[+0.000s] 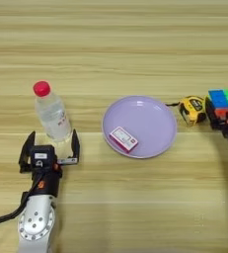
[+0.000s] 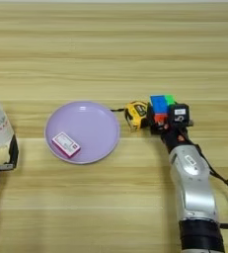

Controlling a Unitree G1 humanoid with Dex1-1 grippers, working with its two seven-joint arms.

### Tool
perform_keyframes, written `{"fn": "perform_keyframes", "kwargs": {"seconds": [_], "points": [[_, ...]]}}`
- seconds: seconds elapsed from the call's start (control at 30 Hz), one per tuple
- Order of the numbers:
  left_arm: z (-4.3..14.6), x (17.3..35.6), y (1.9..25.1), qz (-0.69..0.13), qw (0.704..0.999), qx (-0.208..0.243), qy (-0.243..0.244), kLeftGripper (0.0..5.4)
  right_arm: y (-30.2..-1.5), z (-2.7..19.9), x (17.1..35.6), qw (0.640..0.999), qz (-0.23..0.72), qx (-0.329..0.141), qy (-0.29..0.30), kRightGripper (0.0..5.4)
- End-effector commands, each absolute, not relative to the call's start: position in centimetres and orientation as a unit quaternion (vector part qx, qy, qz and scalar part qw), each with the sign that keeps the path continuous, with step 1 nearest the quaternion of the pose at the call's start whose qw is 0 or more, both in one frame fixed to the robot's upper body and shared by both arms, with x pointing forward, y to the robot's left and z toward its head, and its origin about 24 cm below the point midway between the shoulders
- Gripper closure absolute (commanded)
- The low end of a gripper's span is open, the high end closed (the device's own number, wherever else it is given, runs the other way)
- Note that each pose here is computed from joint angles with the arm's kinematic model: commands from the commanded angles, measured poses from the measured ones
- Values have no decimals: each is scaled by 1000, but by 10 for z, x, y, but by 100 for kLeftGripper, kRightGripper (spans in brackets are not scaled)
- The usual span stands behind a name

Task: Move the objects on the table

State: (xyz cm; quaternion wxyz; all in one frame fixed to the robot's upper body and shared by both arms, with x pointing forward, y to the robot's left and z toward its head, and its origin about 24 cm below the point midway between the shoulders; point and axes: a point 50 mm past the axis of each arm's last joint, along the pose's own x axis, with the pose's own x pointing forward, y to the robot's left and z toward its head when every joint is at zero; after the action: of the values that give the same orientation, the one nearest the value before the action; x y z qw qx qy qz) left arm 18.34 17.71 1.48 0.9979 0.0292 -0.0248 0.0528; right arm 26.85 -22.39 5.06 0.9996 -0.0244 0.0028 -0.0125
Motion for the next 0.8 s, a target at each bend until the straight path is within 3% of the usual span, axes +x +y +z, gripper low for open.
{"fn": "perform_keyframes", "kwargs": {"seconds": [0.03, 0.43, 0.8], "points": [[14, 185, 178, 53, 998, 30, -21, 0, -236, 45, 266, 999, -37, -21, 19, 206], [15, 184, 179, 56, 998, 31, -22, 0, -242, 19, 259, 996, -52, -29, 62, 206], [16, 185, 179, 56, 998, 31, -23, 0, -241, 12, 257, 996, -50, -29, 70, 206]]}}
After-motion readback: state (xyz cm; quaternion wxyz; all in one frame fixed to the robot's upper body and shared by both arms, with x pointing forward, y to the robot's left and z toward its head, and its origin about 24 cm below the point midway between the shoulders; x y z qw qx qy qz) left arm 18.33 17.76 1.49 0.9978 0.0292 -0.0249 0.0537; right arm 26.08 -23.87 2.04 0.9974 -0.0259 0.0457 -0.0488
